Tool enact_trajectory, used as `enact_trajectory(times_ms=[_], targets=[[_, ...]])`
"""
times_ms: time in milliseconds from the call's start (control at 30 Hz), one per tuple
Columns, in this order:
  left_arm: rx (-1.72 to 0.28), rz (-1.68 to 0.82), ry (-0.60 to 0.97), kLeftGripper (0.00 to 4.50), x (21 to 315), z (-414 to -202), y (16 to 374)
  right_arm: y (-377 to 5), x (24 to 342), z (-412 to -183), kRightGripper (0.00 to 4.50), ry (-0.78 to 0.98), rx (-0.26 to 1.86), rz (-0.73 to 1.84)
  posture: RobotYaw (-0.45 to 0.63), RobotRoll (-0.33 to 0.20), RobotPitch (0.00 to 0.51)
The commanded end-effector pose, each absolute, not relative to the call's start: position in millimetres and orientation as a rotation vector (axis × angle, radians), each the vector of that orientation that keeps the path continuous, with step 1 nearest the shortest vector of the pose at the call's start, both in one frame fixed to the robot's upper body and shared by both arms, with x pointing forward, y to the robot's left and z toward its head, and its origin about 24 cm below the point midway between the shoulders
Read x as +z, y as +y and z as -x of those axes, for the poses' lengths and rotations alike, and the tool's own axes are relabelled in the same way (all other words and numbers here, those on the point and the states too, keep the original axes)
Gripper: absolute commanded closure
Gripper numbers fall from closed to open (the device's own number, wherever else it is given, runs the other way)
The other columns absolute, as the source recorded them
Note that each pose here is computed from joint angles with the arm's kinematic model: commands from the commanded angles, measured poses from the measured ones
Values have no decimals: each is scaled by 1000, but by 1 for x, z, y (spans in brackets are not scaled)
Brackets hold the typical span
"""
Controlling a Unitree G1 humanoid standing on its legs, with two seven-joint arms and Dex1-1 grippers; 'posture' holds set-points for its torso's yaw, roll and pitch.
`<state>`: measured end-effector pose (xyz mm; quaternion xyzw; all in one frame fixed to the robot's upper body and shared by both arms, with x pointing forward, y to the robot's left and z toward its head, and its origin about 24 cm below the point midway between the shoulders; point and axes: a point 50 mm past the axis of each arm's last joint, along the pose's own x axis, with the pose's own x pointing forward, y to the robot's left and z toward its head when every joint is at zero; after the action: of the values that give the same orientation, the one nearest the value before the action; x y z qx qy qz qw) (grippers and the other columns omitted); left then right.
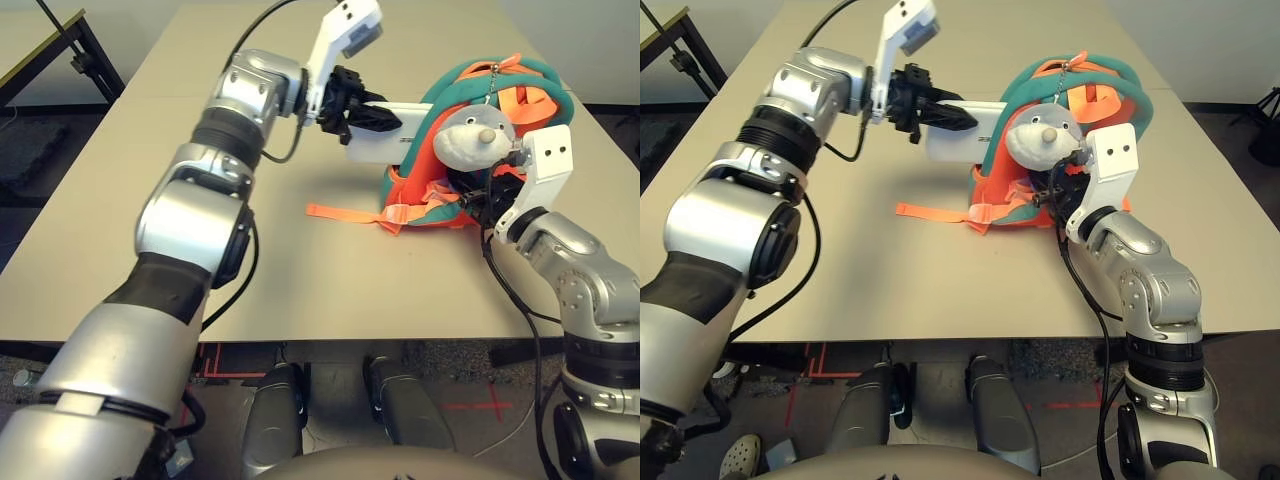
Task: Put the pencil case into the backpack and zip it.
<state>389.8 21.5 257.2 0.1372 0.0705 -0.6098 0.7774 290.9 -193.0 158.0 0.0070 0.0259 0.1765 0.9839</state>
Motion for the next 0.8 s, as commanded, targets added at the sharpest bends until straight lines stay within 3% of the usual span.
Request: enact_trajectory(times_ms=[33, 233, 267, 500, 733, 800], targets=[[-1310, -237, 89, 2484, 266, -389, 14, -187, 147, -293, 3947, 107, 378, -29, -243, 0, 151], [-1326, -197, 77, 181, 280, -391, 49, -188, 147, -293, 3947, 103, 373, -28, -244, 0, 152], [-1324, -190, 71, 2, 284, -391, 55, -188, 147, -293, 3947, 103, 373, -28, -235, 0, 151], [-1263, -194, 59, 0, 304, -387, 104, -185, 146, -296, 3947, 103, 385, -31, -211, 0, 150], [-1229, -184, 111, 0, 291, -378, 120, -182, 147, -301, 3947, 100, 401, -29, -193, 0, 146], [-1207, -169, 117, 377, 282, -378, 119, -181, 147, -302, 3947, 99, 407, -28, -188, 0, 144]])
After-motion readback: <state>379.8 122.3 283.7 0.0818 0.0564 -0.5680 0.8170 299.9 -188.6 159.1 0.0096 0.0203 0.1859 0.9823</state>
